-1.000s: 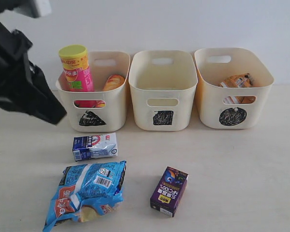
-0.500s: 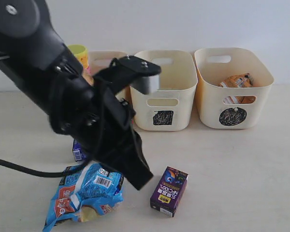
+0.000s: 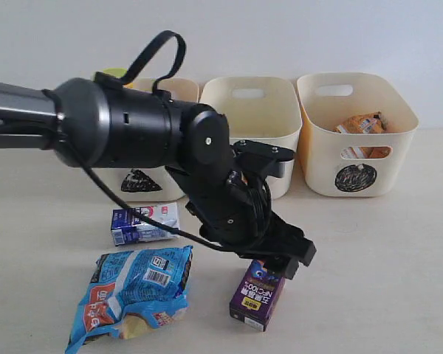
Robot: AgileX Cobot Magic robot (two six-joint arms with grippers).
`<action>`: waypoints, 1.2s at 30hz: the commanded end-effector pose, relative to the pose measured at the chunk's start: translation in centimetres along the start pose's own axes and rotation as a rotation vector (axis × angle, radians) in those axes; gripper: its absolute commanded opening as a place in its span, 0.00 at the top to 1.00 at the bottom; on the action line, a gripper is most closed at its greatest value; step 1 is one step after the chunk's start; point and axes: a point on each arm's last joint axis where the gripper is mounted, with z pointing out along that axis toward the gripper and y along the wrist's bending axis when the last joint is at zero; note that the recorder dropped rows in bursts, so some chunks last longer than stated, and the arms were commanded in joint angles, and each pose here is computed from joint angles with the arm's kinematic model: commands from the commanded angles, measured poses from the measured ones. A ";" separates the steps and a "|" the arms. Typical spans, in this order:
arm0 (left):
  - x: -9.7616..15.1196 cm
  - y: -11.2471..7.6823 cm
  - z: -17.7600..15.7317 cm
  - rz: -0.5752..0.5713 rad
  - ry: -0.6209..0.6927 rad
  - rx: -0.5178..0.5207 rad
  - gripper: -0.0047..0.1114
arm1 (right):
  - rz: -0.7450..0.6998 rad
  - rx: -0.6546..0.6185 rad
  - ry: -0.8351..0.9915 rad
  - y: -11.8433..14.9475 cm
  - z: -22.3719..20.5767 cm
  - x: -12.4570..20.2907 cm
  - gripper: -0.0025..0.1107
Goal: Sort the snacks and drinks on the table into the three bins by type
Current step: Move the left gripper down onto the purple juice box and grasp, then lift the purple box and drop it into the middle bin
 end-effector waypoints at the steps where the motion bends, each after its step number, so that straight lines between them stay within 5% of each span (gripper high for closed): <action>1: -0.9 0.6 2.1 -0.015 0.059 -0.086 0.33 | -0.009 0.003 -0.001 -0.1 0.0 0.1 0.98; 7: -0.2 0.6 4.8 -0.004 0.152 -0.086 0.20 | -0.009 0.003 -0.003 -0.1 0.0 0.1 0.98; 11: 0.6 0.8 6.1 0.002 0.216 -0.094 0.23 | -0.009 0.003 -0.003 -0.1 0.0 0.1 0.98; 14: 0.5 0.8 5.8 0.003 0.225 -0.096 0.43 | -0.009 0.003 -0.003 -0.1 0.0 0.1 0.98; 17: -0.8 0.3 4.6 0.008 0.226 -0.091 0.86 | -0.009 0.003 -0.003 -0.1 0.0 0.1 0.98; 18: -1.3 0.2 4.0 0.030 0.225 -0.087 0.92 | -0.009 0.003 -0.003 -0.1 0.0 0.1 0.98; 28: -6.2 -0.7 -4.3 0.141 -0.021 -0.162 0.93 | -0.009 0.003 -0.003 -0.1 0.0 0.1 0.98; 36: -9.2 0.4 -10.5 0.187 -0.353 -0.260 0.93 | -0.006 0.003 -0.003 -0.1 0.0 0.1 0.98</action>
